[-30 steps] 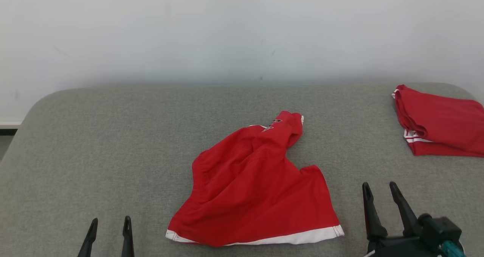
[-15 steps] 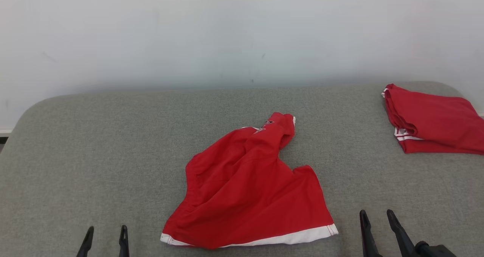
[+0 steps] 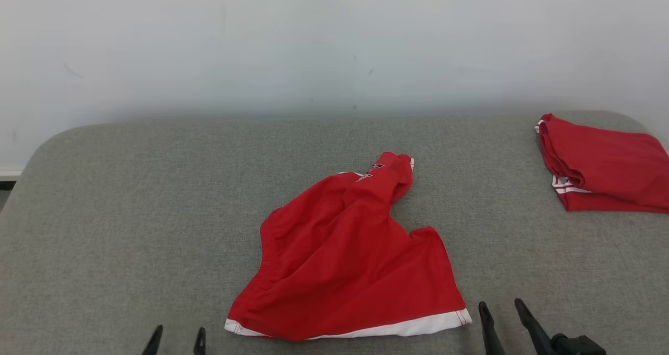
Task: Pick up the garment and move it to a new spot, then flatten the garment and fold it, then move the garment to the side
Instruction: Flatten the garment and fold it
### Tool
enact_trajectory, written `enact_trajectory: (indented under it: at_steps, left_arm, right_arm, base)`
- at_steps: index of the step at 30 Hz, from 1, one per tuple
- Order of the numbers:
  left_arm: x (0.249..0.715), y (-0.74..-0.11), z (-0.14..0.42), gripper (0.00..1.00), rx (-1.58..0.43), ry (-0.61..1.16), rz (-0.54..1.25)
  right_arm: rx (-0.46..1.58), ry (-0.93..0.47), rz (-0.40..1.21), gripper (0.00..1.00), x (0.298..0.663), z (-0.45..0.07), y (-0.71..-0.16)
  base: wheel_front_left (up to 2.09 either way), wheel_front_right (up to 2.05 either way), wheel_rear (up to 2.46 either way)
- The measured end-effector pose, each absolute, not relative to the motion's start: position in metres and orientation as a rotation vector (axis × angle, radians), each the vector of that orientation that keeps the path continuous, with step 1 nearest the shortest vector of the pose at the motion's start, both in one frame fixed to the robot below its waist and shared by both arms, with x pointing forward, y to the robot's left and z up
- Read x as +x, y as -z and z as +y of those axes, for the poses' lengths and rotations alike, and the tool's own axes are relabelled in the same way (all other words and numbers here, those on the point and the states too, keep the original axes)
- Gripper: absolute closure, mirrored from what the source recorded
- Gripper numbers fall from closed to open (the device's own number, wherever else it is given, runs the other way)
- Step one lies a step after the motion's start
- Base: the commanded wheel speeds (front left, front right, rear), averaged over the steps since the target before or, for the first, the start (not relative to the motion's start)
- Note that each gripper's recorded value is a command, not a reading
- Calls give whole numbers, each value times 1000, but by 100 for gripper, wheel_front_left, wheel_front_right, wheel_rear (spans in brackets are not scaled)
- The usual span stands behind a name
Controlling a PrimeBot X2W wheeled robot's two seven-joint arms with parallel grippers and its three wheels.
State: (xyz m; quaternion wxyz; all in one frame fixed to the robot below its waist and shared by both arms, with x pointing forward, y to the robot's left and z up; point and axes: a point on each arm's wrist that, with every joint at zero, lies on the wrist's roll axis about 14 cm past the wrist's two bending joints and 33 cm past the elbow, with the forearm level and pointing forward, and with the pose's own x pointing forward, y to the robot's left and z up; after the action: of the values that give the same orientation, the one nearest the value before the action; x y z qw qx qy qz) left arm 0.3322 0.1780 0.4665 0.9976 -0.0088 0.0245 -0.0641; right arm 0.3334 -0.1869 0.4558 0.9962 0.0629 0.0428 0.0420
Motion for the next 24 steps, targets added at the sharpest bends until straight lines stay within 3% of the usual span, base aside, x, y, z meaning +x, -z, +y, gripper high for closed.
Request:
enact_trajectory:
  at_steps: [13,24]
  left_arm:
    - [349,-420,147,0,44,320,220]
    - [371,-410,137,0,84,402,265]
  right_arm:
    - [91,-135,243,0,347,-175,-415]
    - [76,-167,340,0,356,-166,-387]
  base:
    - [0,0,0]
    - [0,0,0]
